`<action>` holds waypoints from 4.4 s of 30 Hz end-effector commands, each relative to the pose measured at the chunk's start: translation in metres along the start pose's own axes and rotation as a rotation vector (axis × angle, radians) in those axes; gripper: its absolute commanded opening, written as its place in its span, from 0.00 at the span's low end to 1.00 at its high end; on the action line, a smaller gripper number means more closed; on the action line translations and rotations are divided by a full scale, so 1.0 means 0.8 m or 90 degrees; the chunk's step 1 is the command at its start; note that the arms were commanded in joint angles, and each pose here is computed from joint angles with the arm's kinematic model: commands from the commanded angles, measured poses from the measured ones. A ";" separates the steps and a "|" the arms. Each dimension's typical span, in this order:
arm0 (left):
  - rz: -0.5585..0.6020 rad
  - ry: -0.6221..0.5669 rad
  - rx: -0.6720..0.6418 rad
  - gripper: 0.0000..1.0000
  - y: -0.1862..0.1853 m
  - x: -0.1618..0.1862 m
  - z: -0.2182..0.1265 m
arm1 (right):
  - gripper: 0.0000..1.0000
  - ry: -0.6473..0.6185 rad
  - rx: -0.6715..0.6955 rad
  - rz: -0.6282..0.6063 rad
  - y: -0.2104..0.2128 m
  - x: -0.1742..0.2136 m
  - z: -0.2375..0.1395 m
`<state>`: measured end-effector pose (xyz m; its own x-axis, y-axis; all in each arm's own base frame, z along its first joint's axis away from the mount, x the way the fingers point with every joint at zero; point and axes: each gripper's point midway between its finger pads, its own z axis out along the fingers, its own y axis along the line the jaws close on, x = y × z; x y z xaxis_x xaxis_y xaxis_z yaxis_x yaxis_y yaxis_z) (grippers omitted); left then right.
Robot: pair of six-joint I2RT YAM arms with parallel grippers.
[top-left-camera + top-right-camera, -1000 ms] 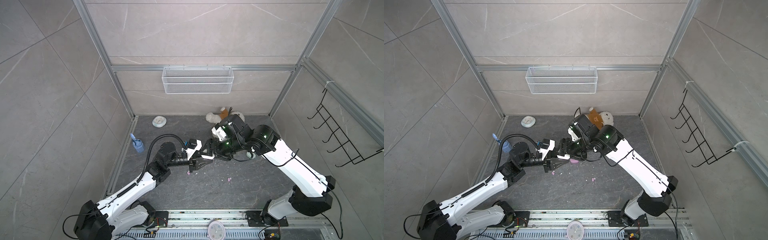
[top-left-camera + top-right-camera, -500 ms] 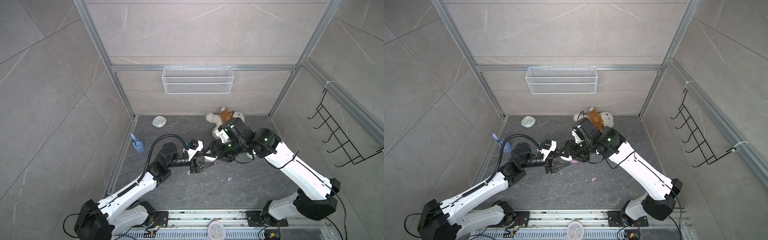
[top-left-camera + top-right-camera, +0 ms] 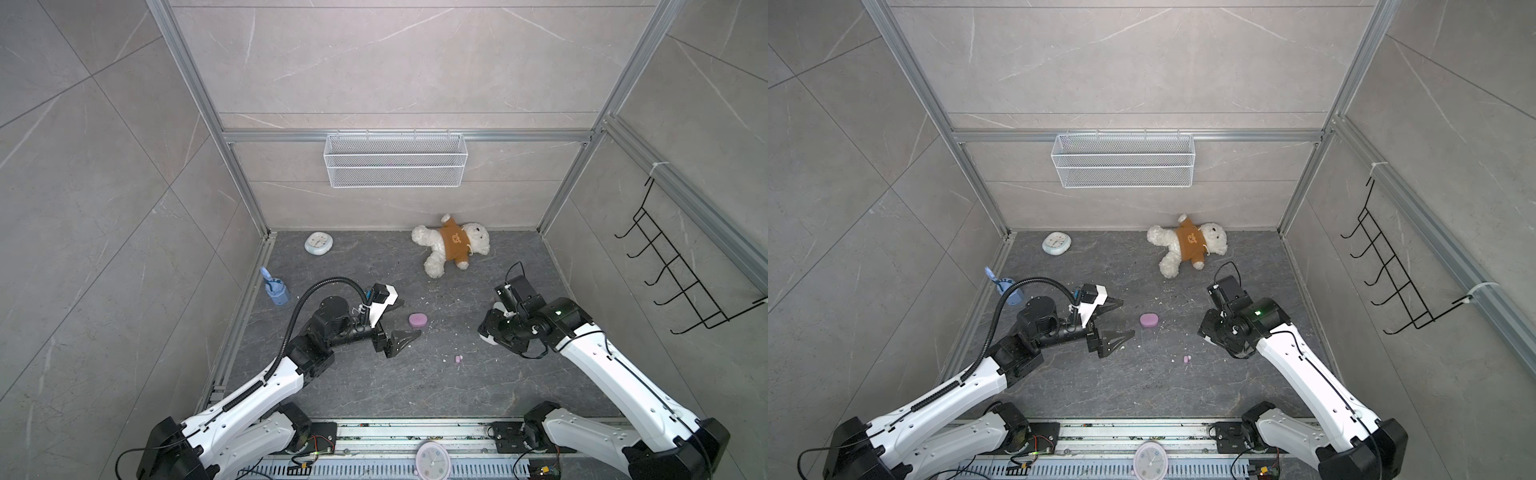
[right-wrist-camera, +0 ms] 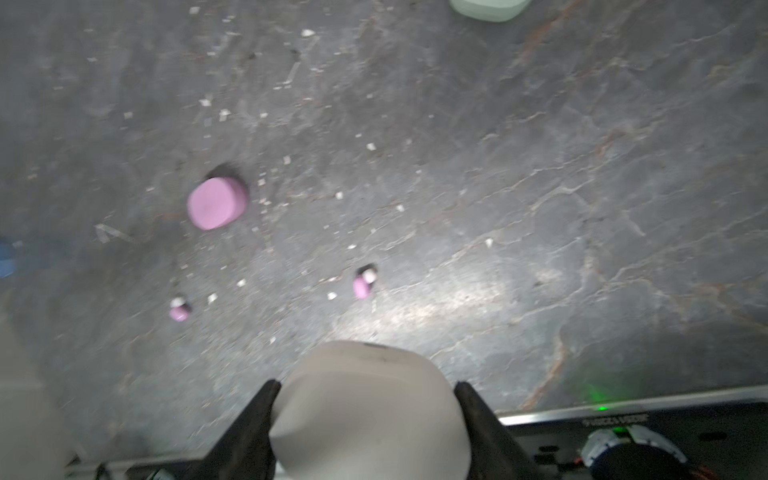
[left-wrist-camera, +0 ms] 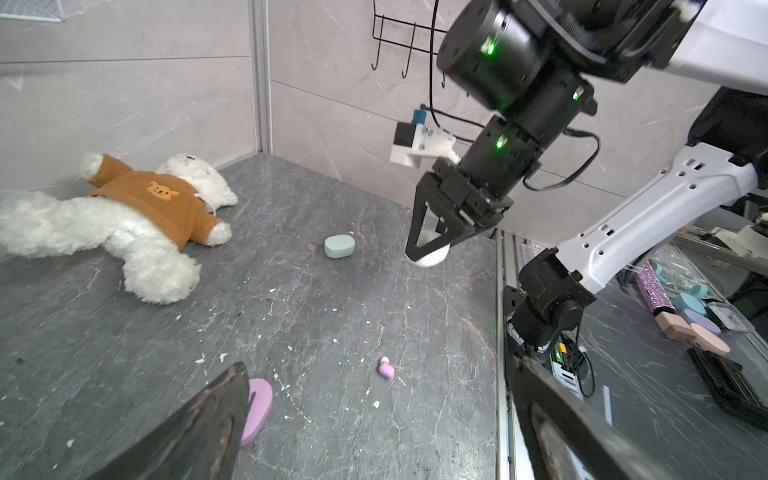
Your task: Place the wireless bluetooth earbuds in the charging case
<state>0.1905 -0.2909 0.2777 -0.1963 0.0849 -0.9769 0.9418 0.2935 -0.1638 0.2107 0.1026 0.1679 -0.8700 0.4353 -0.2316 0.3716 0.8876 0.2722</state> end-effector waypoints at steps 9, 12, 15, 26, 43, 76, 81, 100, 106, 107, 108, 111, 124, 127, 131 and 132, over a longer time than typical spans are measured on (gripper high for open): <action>-0.042 0.007 -0.103 1.00 0.021 0.010 -0.032 | 0.49 -0.024 0.133 0.043 -0.076 -0.014 0.120; -0.042 0.005 -0.114 1.00 0.023 0.010 -0.037 | 0.51 -0.003 0.145 0.053 -0.086 -0.005 0.143; -0.046 0.003 -0.124 1.00 0.027 0.010 -0.041 | 0.57 0.017 0.152 0.059 -0.092 0.003 0.155; -0.071 0.000 -0.148 1.00 0.035 0.010 -0.051 | 0.89 0.027 0.120 0.024 -0.065 0.000 0.114; -0.116 -0.014 -0.205 1.00 0.033 0.023 -0.089 | 0.97 -0.001 0.060 -0.238 0.188 -0.030 0.162; -0.119 0.003 -0.208 1.00 0.035 0.028 -0.088 | 0.96 0.050 0.224 -0.322 0.095 -0.007 0.185; -0.121 0.004 -0.198 1.00 0.034 0.027 -0.083 | 0.99 0.045 0.249 -0.315 0.073 -0.021 0.181; -0.110 0.008 -0.174 1.00 0.025 0.022 -0.083 | 0.98 0.093 0.094 -0.338 0.157 -0.025 0.183; -0.105 0.013 -0.179 1.00 0.025 0.024 -0.086 | 0.95 0.137 0.111 -0.407 0.154 -0.018 0.206; -0.106 0.013 -0.180 1.00 0.025 0.025 -0.086 | 0.95 0.140 0.111 -0.410 0.154 -0.017 0.209; -0.106 0.013 -0.179 1.00 0.026 0.025 -0.085 | 0.94 0.145 0.113 -0.414 0.154 -0.017 0.213; -0.105 0.011 -0.181 1.00 0.027 0.022 -0.085 | 0.91 0.155 0.111 -0.419 0.155 -0.013 0.225; -0.101 0.021 -0.179 1.00 0.026 0.019 -0.083 | 0.72 0.158 0.109 -0.402 0.152 -0.012 0.239; -0.100 0.020 -0.179 1.00 0.026 0.018 -0.083 | 0.63 0.164 0.108 -0.401 0.151 -0.010 0.241; -0.099 0.025 -0.177 1.00 0.027 0.019 -0.081 | 0.54 0.161 0.103 -0.394 0.153 -0.011 0.236; -0.097 0.026 -0.176 1.00 0.027 0.019 -0.080 | 0.52 0.159 0.100 -0.394 0.154 -0.011 0.232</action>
<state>0.1897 -0.2199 0.2432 -0.4083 0.0706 -0.9101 0.7627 0.5742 -0.2976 0.3261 0.2364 0.0290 -0.9769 -0.1969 -0.0830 -0.1979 0.9802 0.0044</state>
